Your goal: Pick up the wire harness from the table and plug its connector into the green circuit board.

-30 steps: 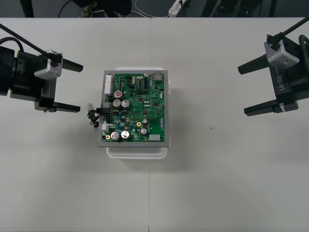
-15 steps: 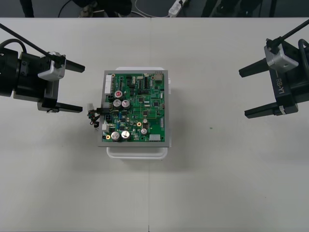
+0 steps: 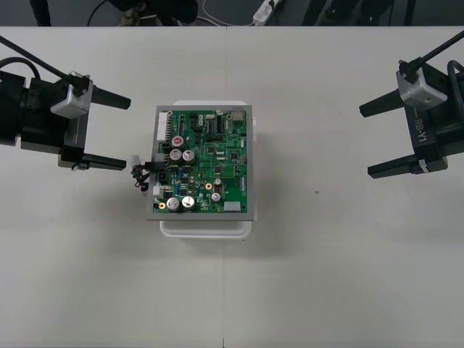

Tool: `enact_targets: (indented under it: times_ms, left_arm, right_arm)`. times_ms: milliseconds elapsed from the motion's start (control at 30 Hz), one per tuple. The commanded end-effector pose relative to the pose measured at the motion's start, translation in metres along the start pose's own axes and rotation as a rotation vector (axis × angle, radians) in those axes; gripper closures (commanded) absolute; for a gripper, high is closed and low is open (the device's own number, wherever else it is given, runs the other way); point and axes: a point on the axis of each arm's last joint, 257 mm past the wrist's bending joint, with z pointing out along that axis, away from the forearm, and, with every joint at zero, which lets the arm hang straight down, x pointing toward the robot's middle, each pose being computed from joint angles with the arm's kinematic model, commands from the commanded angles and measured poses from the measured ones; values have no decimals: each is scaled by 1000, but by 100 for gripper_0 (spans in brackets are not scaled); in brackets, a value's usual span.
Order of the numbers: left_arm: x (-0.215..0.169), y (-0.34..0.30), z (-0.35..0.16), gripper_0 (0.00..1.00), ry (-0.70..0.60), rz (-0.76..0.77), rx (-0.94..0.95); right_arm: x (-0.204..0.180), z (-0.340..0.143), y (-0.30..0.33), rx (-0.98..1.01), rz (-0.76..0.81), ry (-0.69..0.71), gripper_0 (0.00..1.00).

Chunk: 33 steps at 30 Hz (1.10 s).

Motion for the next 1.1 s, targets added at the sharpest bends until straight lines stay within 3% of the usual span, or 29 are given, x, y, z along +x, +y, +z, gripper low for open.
enact_targets:
  times_ms: [33, 1100]
  left_arm:
    - [0, -3, -11, 0, 4, -17, 11]
    - [-1, -3, -11, 0, 2, -19, 10]
  right_arm:
    - [-6, -5, -2, 28, -4, -15, 0]
    - [15, 7, 32, 49, 2, -16, 0]
